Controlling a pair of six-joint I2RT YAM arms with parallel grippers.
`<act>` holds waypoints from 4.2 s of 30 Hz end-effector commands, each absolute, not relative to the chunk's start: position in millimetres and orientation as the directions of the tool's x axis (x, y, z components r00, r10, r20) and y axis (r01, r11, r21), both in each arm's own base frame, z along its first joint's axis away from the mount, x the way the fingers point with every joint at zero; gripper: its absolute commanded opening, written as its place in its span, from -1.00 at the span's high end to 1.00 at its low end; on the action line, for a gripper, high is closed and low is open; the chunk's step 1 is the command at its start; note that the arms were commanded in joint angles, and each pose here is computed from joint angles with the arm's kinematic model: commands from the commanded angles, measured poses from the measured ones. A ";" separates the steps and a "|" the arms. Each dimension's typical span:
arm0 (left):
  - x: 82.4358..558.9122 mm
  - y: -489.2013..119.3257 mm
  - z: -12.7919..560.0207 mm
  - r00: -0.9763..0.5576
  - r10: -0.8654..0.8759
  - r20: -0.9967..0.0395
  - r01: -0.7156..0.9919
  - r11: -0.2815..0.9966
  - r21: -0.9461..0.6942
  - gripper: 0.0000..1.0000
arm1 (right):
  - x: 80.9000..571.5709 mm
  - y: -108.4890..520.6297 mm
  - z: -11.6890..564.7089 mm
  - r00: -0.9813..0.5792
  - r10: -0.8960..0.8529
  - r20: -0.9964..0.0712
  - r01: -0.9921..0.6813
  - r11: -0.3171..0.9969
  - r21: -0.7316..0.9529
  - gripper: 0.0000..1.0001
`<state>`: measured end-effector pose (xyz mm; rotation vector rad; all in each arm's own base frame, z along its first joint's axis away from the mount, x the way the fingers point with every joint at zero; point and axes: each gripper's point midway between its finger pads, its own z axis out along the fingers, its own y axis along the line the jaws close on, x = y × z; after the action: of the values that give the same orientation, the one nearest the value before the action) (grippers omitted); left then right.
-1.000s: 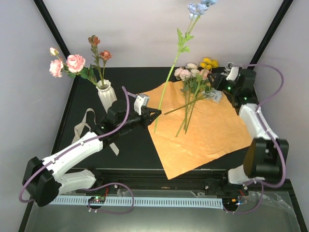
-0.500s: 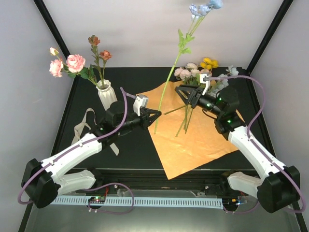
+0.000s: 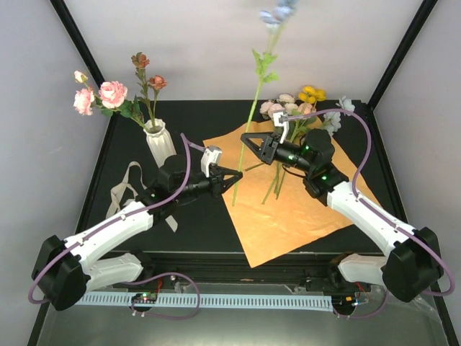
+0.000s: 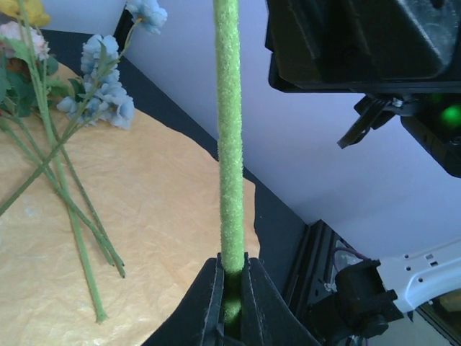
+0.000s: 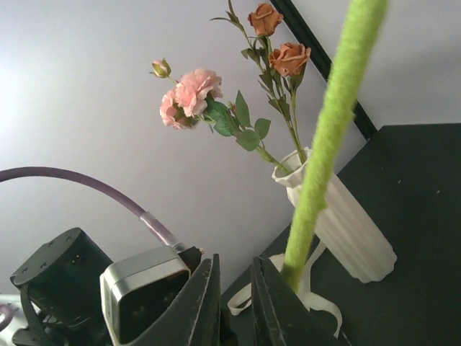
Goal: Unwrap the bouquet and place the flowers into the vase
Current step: Insert the fake flower into the vase.
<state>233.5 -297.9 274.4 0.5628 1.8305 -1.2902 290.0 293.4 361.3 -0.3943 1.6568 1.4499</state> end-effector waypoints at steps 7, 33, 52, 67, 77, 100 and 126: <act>223.1 -300.9 295.7 -0.512 -0.098 -0.854 0.801 0.304 -0.515 0.97 | 293.3 295.8 367.1 -0.548 0.282 -0.787 -0.721 0.317 0.616 0.54; 222.9 -289.1 304.3 -0.469 -0.113 -0.876 0.804 0.356 -0.477 0.97 | 281.8 274.1 370.1 -0.571 0.339 -0.748 -0.654 0.364 0.664 0.01; 213.8 -288.6 298.0 -0.488 -0.087 -0.868 0.808 0.333 -0.487 0.56 | 266.3 293.3 354.4 -0.506 0.198 -0.839 -0.790 0.283 0.543 0.98; 197.6 -274.4 351.4 -0.428 -0.141 -0.893 0.838 0.308 -0.450 -0.44 | 222.2 289.6 323.4 -0.263 -0.059 -0.963 -0.947 0.208 0.246 0.98; 190.5 -270.6 406.1 -0.369 -0.180 -0.912 0.871 0.277 -0.407 -0.35 | 178.4 294.5 323.1 -0.077 -0.085 -0.993 -0.997 0.025 0.075 0.98; 190.1 -262.8 423.9 -0.260 -0.218 -0.941 0.899 0.300 -0.318 0.97 | 177.1 316.2 303.1 -0.171 -0.154 -0.973 -0.985 0.051 0.165 0.60; 291.2 -90.2 553.7 0.289 0.030 -0.957 0.189 0.978 0.088 0.97 | 198.1 260.2 330.3 -0.292 0.052 -0.955 -0.855 0.433 0.285 -0.98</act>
<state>290.4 -111.0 529.0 0.2546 1.3084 -0.1793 186.9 267.7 331.8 -0.8100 1.5606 1.1048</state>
